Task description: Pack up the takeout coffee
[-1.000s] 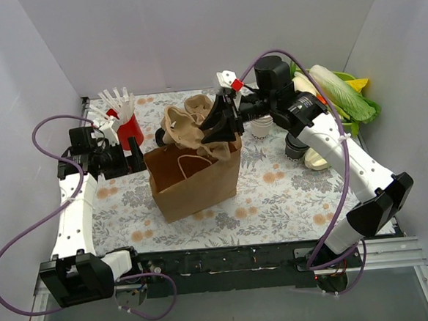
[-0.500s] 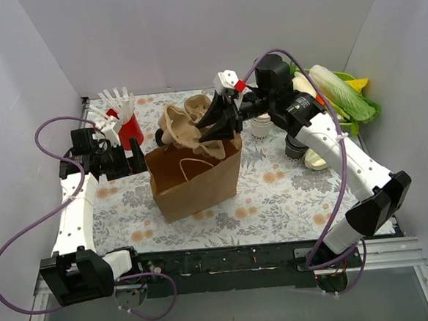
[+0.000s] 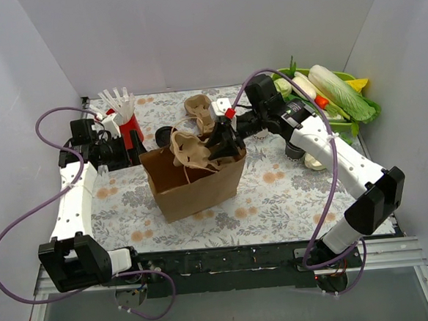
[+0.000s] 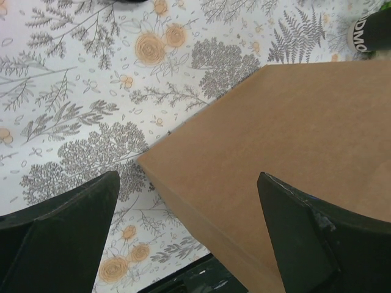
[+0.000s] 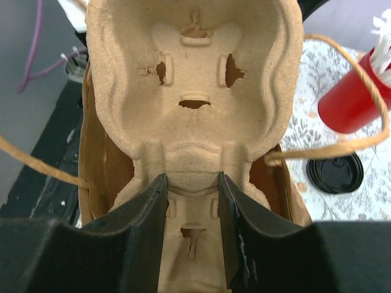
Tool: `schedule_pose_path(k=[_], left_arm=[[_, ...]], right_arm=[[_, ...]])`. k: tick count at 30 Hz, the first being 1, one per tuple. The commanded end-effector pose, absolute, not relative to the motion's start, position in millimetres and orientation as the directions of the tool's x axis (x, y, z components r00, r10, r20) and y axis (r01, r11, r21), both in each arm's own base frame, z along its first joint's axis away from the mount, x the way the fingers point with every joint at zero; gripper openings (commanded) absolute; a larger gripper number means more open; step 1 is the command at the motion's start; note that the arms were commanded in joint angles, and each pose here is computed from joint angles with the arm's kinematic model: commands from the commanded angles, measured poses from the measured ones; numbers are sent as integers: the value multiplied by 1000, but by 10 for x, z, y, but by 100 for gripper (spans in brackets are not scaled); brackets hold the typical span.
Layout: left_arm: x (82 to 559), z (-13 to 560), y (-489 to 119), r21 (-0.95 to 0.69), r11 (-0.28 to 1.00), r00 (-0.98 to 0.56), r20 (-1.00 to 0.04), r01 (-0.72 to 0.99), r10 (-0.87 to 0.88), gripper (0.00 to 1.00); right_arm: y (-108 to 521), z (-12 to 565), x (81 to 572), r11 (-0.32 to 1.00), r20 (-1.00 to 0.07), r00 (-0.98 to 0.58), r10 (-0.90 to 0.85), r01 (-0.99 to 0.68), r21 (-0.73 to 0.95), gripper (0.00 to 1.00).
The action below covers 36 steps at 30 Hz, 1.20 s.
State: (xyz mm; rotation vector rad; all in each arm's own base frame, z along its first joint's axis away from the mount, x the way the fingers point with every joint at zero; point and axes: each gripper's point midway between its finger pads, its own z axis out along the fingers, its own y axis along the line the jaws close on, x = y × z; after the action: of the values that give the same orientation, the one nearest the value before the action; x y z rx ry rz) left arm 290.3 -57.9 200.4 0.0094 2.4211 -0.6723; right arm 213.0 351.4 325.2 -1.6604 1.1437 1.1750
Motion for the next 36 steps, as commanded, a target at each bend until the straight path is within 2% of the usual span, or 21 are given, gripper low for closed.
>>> schedule_pose_path(k=[1,7,11,14,19,22,26,30,36], left_arm=[[3085,2235,-672,-482,836,-762,-634,262,-127,97],[3172,2379,-892,-612,735,-775,-602,293,-193,97],[3233,2491,-1014,-678,669,-787,-575,305,-224,97],[3321,2565,-1058,-683,656,-785,-579,322,-217,96],[3474,2641,-1097,-691,642,-784,-580,332,-220,96],[3520,2670,-1108,-695,635,-781,-583,337,-224,96],[3557,2633,-1112,-697,636,-781,-581,332,-228,96],[3579,2589,-1114,-697,639,-785,-577,327,-228,96],[3582,2616,-1114,-689,640,-777,-589,340,-222,95]], right_arm=[[3289,3176,2148,-244,-906,263,-331,-952,-187,1],[2948,3146,2147,-200,-814,290,-502,-955,-217,1],[2697,3033,2030,-223,-746,287,-600,-956,-188,1],[2511,2970,1967,-208,-697,254,-671,-966,-152,1],[2205,2989,1917,-181,-621,305,-722,-950,-256,1],[2060,2856,1908,-166,-572,290,-768,-952,-259,1],[2217,2873,1912,-112,-620,197,-759,-978,-173,1],[2420,2737,2086,-52,-589,98,-802,-994,-95,1],[2417,2506,2054,-70,-553,80,-829,-997,-39,1]])
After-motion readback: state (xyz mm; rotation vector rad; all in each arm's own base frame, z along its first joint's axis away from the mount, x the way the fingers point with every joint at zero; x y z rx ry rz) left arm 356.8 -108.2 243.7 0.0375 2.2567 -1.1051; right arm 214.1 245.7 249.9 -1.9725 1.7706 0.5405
